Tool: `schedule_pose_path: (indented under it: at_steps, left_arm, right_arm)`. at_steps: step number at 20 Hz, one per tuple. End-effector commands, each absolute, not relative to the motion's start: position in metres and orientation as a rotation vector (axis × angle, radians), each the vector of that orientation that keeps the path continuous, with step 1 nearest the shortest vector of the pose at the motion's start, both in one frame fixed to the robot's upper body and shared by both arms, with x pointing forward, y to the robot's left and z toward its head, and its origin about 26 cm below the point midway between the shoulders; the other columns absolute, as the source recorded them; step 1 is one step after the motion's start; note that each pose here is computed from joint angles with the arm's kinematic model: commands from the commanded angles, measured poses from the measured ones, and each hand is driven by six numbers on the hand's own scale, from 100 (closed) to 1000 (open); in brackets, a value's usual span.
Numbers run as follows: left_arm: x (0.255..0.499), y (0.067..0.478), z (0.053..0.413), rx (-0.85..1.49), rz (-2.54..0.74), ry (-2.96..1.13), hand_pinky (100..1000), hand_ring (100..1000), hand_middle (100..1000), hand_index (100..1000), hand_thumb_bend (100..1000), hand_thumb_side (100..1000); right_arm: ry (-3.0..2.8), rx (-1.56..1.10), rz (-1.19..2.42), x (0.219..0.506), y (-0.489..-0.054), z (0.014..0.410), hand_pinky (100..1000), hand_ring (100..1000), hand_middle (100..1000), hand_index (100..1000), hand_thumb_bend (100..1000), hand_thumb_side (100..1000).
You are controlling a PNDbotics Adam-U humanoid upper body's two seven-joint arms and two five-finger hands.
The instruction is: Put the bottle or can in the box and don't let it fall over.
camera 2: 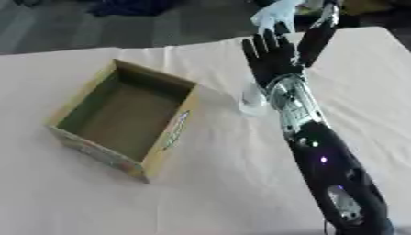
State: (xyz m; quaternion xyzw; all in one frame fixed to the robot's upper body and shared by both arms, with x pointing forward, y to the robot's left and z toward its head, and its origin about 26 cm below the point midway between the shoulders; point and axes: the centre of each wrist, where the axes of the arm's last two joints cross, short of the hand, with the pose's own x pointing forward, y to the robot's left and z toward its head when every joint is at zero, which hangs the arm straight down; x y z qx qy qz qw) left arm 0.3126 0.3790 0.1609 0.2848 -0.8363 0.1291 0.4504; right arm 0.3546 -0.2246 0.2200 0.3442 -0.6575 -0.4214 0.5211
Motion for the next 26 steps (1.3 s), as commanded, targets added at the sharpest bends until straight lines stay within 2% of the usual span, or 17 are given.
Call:
schedule_pose_path:
  at_steps: [1,26]
  left_arm:
    - [0.313,0.38,0.174,0.712,0.315,-2.111,782,868,863,887,744,700]
    - [0.313,0.38,0.176,0.712,0.299,-2.116,781,869,865,887,740,700]
  right_arm:
    - [-1.609,0.847,-0.991,0.356,-0.227,0.233,100,100,100,998,545,888]
    - [-1.671,1.114,-0.823,0.339,-0.189,0.302,100,100,100,997,522,852]
